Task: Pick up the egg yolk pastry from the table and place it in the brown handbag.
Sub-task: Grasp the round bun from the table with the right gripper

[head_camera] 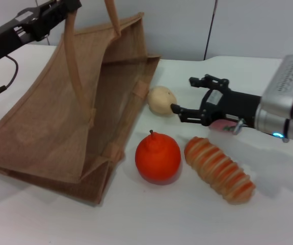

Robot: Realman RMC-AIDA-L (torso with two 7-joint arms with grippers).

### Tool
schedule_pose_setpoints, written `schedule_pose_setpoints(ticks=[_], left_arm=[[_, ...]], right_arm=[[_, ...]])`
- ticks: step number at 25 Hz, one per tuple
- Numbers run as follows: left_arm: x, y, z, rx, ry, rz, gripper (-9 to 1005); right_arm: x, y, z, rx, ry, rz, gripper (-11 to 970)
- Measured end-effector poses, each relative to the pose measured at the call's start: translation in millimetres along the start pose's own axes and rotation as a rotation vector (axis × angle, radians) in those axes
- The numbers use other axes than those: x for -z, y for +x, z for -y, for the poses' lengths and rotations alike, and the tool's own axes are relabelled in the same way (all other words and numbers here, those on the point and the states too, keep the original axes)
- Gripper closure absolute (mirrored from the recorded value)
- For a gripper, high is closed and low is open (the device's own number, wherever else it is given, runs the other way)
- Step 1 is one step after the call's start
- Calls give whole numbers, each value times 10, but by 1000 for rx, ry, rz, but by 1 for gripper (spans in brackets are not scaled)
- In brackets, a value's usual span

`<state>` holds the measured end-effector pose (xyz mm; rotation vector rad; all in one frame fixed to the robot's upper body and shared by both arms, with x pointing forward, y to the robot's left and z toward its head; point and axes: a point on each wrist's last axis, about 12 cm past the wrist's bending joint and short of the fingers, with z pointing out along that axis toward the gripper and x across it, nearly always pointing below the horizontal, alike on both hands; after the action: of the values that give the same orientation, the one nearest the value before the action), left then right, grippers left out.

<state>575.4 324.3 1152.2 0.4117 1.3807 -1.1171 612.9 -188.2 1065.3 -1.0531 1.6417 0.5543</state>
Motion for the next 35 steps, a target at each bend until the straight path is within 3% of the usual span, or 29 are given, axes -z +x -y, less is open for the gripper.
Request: schedule_pose_setpoints(ticks=[14, 24, 35], left_arm=[[-18, -19, 16, -3, 18, 9, 864], [-46, -28, 16, -5, 24, 10, 864], [-101, -29, 24, -5, 36, 12, 865]], right_arm=[[-549, -200, -105, 64, 65, -184, 68], [-756, -298, -192, 128, 96, -294, 62], [-835, -346, -200, 149, 144, -354, 67]])
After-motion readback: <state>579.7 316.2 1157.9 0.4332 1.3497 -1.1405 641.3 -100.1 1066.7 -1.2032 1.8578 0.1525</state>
